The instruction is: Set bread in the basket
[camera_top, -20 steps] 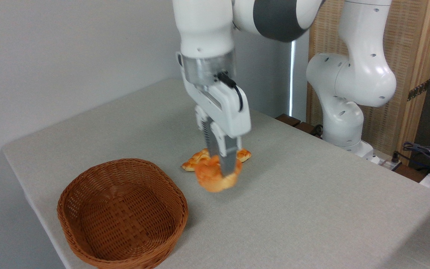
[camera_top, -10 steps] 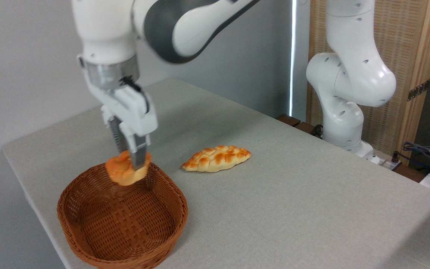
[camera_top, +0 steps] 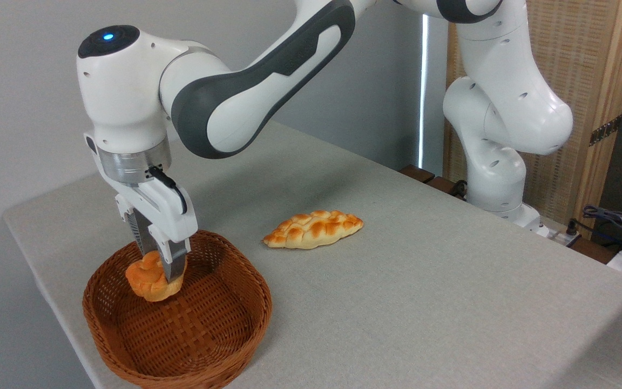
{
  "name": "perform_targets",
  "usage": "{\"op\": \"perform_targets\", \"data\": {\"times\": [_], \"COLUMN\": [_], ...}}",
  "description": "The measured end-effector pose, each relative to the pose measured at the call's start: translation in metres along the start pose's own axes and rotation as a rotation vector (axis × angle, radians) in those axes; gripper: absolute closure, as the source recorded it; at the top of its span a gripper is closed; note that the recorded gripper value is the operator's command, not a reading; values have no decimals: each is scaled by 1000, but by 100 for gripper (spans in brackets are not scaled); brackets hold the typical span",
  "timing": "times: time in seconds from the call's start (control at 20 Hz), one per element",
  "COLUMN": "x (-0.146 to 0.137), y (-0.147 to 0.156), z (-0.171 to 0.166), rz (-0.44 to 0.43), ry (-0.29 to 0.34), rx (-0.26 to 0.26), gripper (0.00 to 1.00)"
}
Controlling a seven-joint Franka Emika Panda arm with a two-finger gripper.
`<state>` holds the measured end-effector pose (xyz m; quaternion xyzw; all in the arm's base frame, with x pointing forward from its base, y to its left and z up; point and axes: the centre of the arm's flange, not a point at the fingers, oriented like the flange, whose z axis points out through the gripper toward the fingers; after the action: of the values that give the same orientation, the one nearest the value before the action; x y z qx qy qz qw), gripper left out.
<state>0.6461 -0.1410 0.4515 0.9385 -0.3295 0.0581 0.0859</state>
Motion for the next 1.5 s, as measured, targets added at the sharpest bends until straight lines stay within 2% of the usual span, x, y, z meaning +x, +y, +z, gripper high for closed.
{"op": "perform_targets", "data": {"times": [1.05,1.3,1.5], "x": [3,0,-19], "y": [2,0,-6], "z": [1,-21,-67], "rz": [5,-1,0], "ry": [2,3,-4], "rx": [-3,0,17], "gripper": [0,0,0]}}
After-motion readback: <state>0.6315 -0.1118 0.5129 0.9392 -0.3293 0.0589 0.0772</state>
